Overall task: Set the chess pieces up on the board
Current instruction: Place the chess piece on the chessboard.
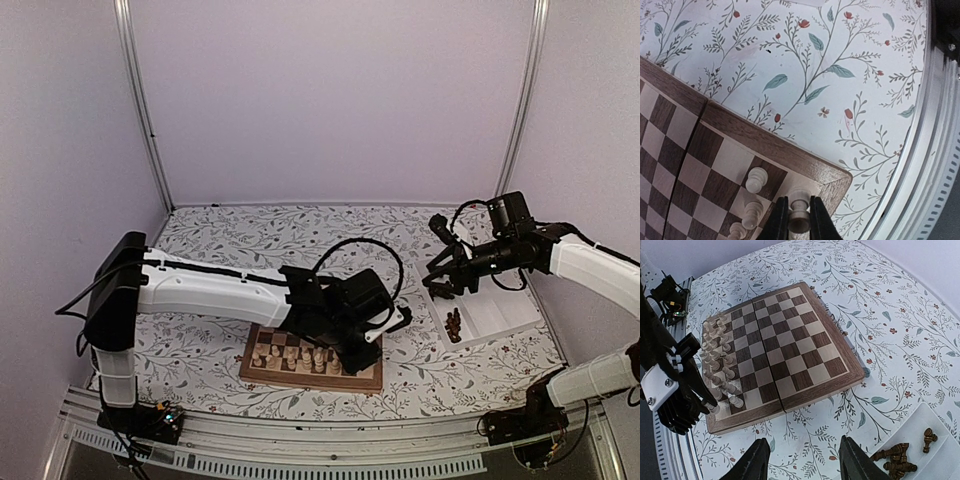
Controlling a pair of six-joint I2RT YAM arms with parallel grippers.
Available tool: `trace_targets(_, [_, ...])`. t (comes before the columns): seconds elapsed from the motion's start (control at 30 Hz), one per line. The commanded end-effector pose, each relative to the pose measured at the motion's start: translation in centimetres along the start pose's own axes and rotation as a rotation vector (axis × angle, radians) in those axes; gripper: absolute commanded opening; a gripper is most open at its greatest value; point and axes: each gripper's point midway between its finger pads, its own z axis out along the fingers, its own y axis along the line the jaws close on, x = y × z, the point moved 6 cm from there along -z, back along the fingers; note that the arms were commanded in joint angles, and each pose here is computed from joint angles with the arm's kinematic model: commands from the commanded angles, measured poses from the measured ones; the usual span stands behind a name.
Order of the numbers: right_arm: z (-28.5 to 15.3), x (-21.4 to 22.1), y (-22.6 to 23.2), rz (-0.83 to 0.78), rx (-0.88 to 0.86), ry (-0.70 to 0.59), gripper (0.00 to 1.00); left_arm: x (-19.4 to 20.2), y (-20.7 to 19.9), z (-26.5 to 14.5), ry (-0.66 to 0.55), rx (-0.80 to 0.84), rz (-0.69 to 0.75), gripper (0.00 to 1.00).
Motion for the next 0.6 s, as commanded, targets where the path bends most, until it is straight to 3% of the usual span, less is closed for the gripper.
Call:
trace_targets(0.0, [0.2, 0.2, -0.2, 0.012, -0.006, -0.004, 0.51, 0.2, -0.6, 0.7, 0.046, -0.036, 0.054, 0.09])
trace_targets(0.57, [0.4, 0.3, -0.1, 0.014, -0.022, 0.0, 0.52, 0.7, -1.1, 1.8, 0.095, -0.03, 0.09, 0.11])
